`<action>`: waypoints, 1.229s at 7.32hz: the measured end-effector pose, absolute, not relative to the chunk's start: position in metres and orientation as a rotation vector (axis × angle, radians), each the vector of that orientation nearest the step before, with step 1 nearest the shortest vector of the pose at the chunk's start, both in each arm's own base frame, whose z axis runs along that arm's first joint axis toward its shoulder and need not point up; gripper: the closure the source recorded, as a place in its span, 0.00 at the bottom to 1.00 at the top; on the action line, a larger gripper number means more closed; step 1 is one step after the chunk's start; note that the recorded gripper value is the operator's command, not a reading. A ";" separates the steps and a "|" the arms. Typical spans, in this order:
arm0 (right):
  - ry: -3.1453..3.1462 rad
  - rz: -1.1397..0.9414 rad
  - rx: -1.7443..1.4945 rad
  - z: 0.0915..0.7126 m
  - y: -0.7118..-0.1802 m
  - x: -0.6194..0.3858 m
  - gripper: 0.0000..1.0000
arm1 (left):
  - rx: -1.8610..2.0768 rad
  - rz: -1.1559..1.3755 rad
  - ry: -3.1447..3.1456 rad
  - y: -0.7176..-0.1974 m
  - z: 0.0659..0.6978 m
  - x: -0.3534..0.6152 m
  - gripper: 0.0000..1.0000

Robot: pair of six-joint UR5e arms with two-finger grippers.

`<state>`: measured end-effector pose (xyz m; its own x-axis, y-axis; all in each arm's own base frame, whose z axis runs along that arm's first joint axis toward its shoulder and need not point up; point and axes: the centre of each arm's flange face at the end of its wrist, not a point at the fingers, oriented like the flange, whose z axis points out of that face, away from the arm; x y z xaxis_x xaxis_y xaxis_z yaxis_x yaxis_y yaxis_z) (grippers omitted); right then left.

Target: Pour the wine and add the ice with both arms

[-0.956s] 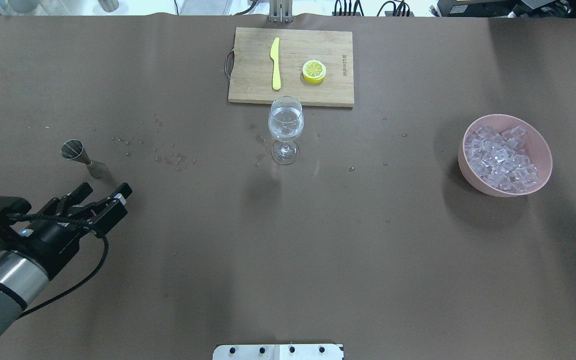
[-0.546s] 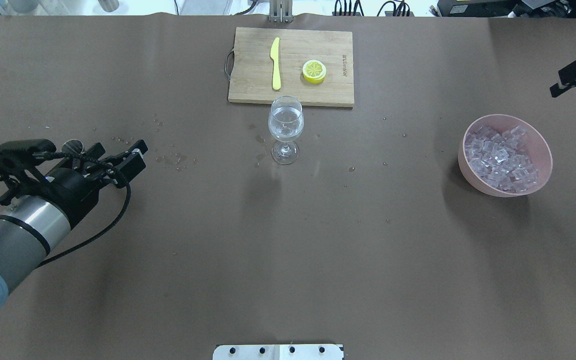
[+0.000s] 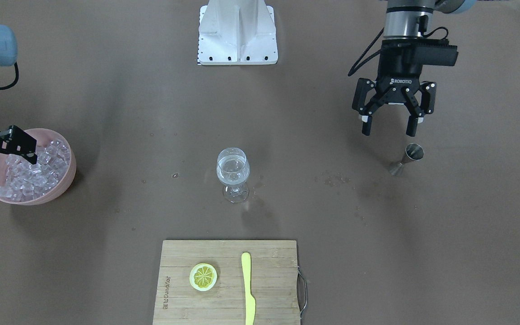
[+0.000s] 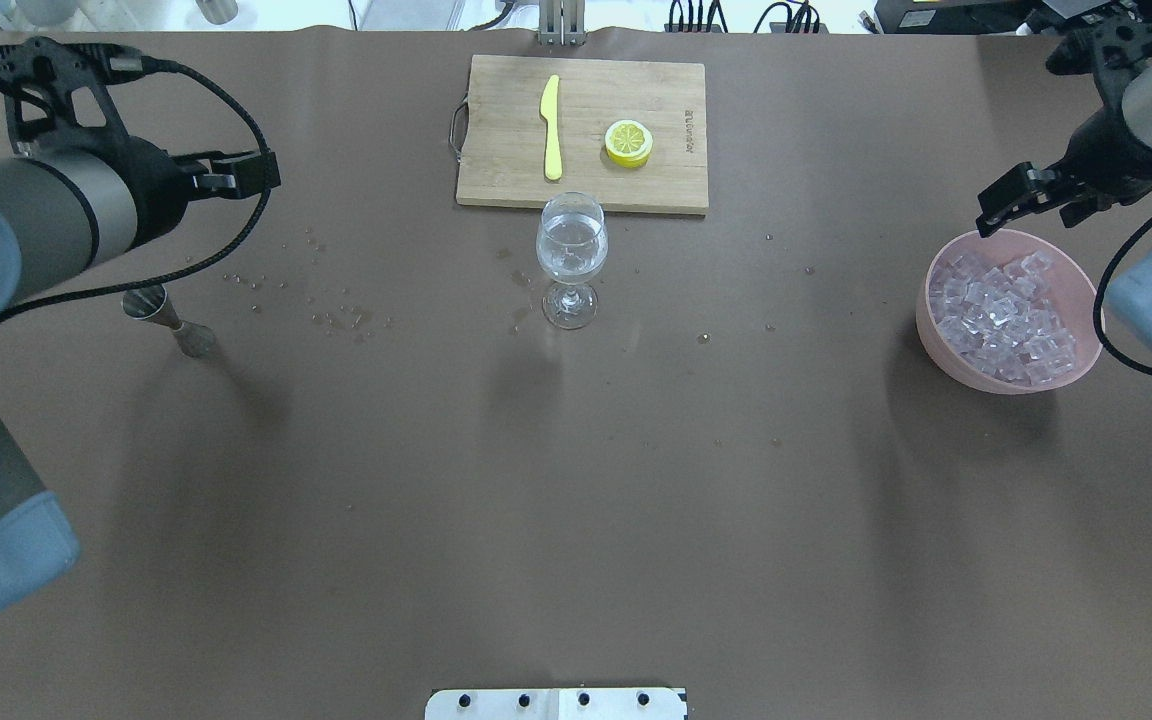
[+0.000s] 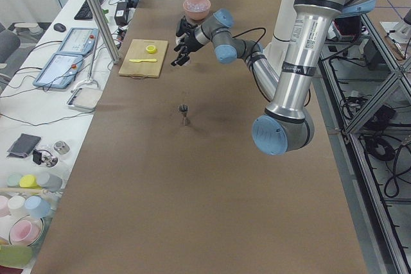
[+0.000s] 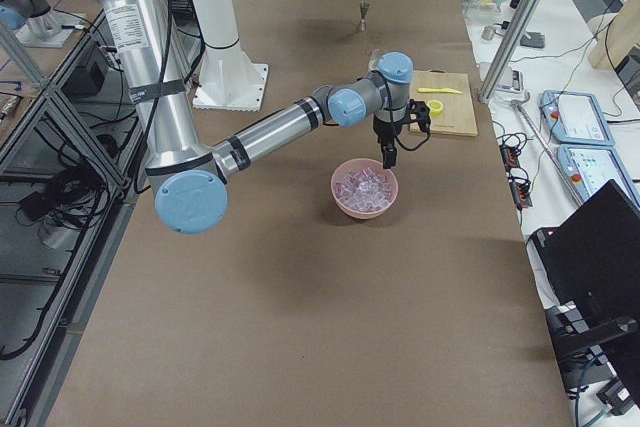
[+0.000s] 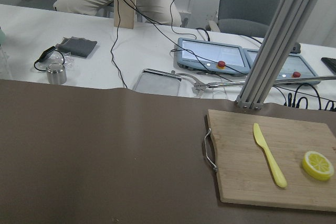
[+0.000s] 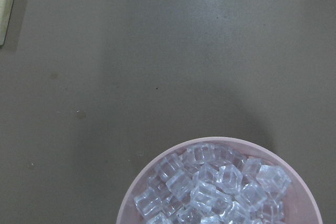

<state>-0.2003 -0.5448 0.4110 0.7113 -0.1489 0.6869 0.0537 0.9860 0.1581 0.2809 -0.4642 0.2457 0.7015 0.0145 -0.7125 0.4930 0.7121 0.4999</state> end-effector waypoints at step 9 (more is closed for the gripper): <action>-0.682 -0.223 0.145 0.486 -0.524 -0.256 0.30 | 0.540 -0.156 0.716 -0.557 0.267 0.177 0.02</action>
<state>-0.2560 -0.5239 0.4855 0.7541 -0.2511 0.6068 0.1564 0.9661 0.2054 0.1766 -0.5571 0.2674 0.7497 0.0453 -0.6603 0.3151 0.8529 0.4163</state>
